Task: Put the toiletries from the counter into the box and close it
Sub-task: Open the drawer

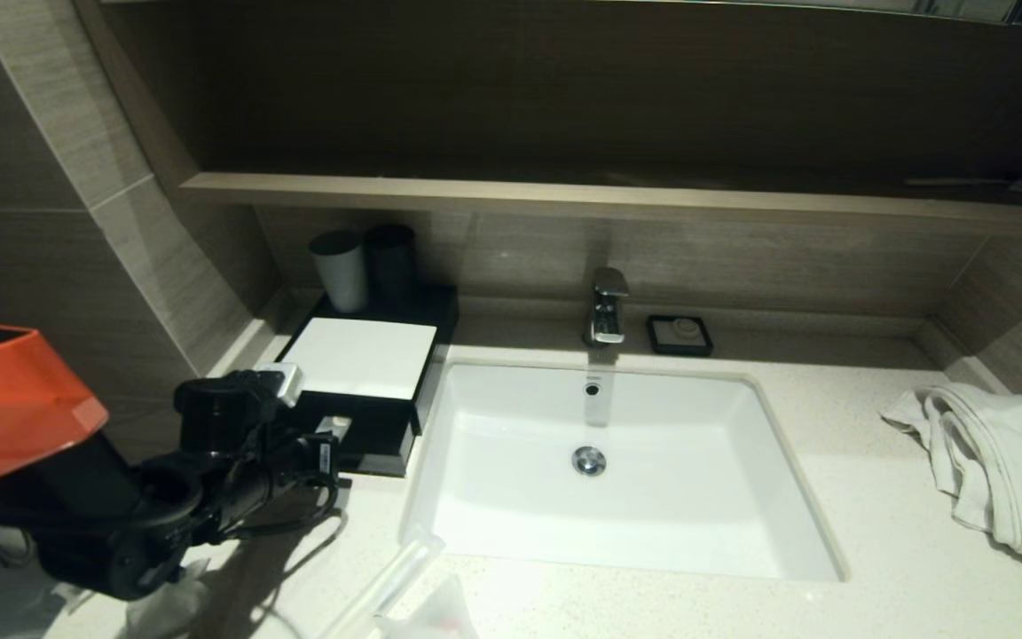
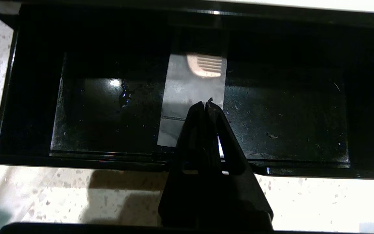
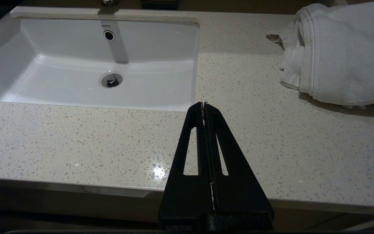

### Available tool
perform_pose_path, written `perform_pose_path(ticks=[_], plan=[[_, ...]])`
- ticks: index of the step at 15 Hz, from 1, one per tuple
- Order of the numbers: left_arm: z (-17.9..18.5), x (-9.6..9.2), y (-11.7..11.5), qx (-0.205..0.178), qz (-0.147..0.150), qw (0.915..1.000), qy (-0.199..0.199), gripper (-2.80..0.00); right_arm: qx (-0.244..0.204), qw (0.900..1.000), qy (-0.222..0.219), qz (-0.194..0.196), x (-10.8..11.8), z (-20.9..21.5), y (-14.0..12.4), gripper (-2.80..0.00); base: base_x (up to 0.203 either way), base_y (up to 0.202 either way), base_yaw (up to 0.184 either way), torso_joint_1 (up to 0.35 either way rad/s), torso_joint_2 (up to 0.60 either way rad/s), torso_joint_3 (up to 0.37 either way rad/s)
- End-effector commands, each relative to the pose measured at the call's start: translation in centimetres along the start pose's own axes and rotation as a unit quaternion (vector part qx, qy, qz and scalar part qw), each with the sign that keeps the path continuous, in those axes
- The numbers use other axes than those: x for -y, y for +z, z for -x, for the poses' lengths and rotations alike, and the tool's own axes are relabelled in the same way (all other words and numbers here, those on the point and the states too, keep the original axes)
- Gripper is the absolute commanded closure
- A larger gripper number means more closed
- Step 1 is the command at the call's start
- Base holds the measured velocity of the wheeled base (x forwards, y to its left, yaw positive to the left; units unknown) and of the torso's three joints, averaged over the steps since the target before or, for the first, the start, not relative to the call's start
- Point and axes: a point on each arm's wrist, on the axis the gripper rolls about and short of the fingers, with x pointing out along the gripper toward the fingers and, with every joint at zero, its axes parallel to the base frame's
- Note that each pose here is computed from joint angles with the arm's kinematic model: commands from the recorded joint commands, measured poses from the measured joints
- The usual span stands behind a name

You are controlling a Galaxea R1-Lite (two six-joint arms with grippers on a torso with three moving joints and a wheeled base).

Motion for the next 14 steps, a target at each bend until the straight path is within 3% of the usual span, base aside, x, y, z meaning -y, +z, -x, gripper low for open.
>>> perform_pose_path(ticks=[1,14], plan=[[0.6,0.0,-0.3,-0.003,0.0,1.0,0.0,0.0,0.0,1.0,0.0,0.0,0.0,0.0,0.0,0.0,0.0,0.0,0.0,0.0,0.0,0.0],[4.0,-0.3,-1.5,-0.019,-0.001,0.9998,0.001,0.0,0.0,1.0,0.0,0.0,0.0,0.0,0.0,0.0,0.0,0.0,0.0,0.0,0.0,0.0]])
